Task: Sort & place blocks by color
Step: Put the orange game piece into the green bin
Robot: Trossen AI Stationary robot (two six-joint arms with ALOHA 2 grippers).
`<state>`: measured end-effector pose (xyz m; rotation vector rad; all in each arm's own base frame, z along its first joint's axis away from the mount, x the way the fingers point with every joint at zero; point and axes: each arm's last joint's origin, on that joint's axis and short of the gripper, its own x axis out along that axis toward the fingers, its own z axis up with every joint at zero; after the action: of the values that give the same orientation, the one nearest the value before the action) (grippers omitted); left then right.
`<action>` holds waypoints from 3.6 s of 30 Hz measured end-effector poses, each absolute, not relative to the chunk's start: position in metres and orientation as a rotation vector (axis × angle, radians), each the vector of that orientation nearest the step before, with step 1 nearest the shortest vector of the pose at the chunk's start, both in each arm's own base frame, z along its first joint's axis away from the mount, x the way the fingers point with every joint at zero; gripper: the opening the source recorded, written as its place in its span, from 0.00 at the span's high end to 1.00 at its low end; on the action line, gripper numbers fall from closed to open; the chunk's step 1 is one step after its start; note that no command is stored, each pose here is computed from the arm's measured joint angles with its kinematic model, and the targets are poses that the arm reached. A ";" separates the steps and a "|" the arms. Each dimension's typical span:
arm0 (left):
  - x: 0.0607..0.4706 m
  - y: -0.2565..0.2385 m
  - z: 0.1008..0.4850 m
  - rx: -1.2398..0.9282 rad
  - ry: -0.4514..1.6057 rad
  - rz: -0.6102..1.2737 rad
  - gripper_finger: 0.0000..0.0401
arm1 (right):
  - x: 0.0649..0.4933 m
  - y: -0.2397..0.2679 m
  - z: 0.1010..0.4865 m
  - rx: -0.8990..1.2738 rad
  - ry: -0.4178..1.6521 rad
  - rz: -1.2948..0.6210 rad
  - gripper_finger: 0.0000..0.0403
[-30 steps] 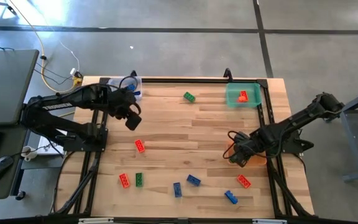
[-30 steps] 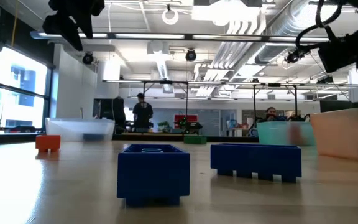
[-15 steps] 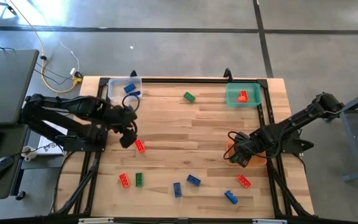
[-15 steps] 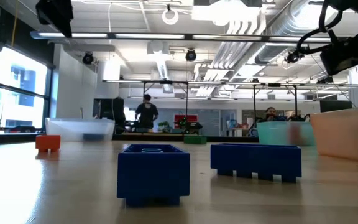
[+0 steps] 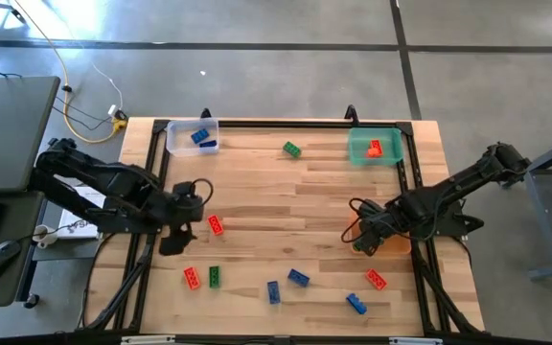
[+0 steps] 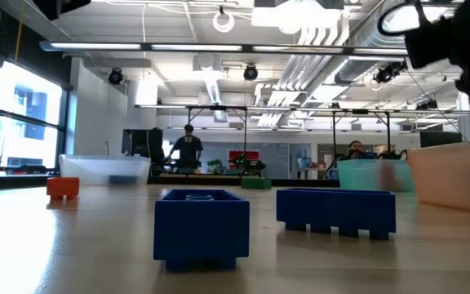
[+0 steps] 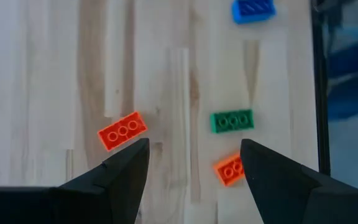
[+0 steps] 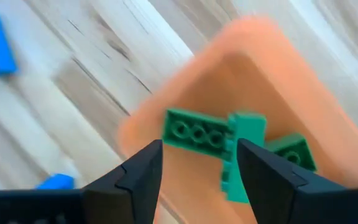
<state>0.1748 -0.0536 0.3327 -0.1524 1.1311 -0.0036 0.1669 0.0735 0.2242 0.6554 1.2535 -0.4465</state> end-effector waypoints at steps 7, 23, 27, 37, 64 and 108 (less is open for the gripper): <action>0.170 -0.073 0.331 0.020 1.137 -0.169 0.40 | 0.179 0.076 0.258 0.723 1.083 -0.475 0.52; 0.193 -0.131 0.287 0.425 1.306 -0.456 0.40 | 0.191 0.076 0.302 0.780 0.816 -0.505 0.52; 0.198 -0.148 0.272 0.551 1.325 -0.546 0.40 | 0.193 0.076 0.303 0.785 0.791 -0.504 0.52; 0.204 -0.169 0.230 0.683 1.434 -0.619 0.40 | 0.199 0.079 0.303 0.803 0.763 -0.487 0.52; 0.186 -0.165 0.160 0.714 1.397 -0.704 0.40 | 0.213 0.086 0.289 0.768 0.813 -0.507 0.52; 0.186 -0.157 0.186 0.202 1.338 -0.366 0.74 | 0.222 0.084 0.294 0.761 0.767 -0.426 0.52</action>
<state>0.1855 -0.1571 0.1859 0.2020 1.3381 -0.3656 0.2215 0.0841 0.2944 0.7612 0.7675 -0.4263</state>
